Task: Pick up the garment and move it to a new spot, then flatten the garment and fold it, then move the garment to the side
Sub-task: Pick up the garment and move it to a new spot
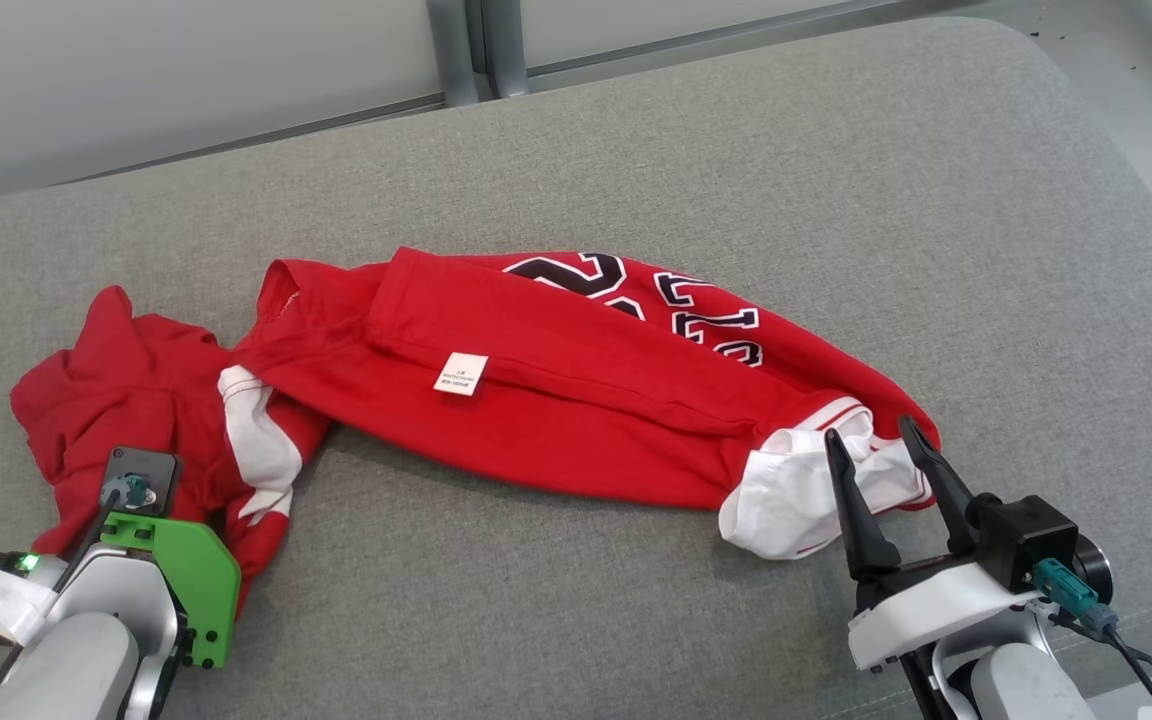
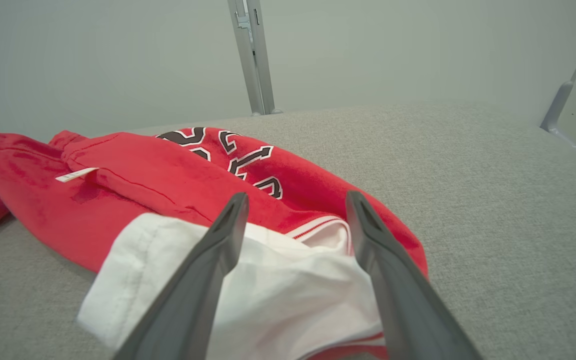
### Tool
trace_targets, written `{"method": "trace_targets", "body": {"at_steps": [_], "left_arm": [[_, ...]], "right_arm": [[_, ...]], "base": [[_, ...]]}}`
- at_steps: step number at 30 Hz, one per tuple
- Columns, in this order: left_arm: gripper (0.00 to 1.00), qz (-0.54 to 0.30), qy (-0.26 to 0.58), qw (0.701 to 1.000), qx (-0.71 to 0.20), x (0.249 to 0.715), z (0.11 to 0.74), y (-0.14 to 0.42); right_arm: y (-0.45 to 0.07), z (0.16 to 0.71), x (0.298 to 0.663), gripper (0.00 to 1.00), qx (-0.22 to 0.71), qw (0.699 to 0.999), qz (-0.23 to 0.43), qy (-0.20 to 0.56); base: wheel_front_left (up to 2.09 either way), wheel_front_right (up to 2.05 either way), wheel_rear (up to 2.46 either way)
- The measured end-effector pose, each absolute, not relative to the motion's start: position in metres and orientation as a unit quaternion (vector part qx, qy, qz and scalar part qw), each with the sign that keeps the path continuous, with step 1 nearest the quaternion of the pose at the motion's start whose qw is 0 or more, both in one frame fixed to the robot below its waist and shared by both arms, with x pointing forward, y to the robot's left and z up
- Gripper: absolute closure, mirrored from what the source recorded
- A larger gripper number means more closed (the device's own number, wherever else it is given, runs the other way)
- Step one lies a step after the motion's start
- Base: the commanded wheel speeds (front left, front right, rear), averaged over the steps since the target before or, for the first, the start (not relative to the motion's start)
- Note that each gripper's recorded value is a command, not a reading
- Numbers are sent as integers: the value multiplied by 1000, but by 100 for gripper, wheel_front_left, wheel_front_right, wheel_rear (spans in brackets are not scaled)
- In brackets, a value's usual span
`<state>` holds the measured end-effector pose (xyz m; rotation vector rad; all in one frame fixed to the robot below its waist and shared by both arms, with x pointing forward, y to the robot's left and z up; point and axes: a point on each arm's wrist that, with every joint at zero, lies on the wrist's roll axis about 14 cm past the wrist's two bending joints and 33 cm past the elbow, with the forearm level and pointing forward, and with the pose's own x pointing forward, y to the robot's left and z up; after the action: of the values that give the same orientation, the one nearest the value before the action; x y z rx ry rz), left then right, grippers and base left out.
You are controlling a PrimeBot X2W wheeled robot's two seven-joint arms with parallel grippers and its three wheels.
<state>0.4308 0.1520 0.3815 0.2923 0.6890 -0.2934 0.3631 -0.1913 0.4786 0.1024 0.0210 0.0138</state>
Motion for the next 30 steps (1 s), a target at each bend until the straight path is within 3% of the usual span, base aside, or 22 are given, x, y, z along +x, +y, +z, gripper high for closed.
{"method": "trace_targets", "body": {"at_steps": [2,8,14,22,30], "left_arm": [[97,-148,346,914,149,430,376,154],[100,-154,360,908,150,428,374,158],[100,-105,291,946,92,452,425,178],[100,19,178,979,98,483,533,274],[100,88,204,970,98,496,569,344]], "right_arm": [[-193,478,362,0,54,998,3,11],[-196,478,362,0,54,998,-1,11],[-198,479,361,0,56,998,-3,9],[-182,480,367,0,55,998,22,7],[-175,478,374,0,56,998,33,9]], "base": [[0,0,0],[0,0,0],[0,0,0],[0,0,0],[0,0,0]]}}
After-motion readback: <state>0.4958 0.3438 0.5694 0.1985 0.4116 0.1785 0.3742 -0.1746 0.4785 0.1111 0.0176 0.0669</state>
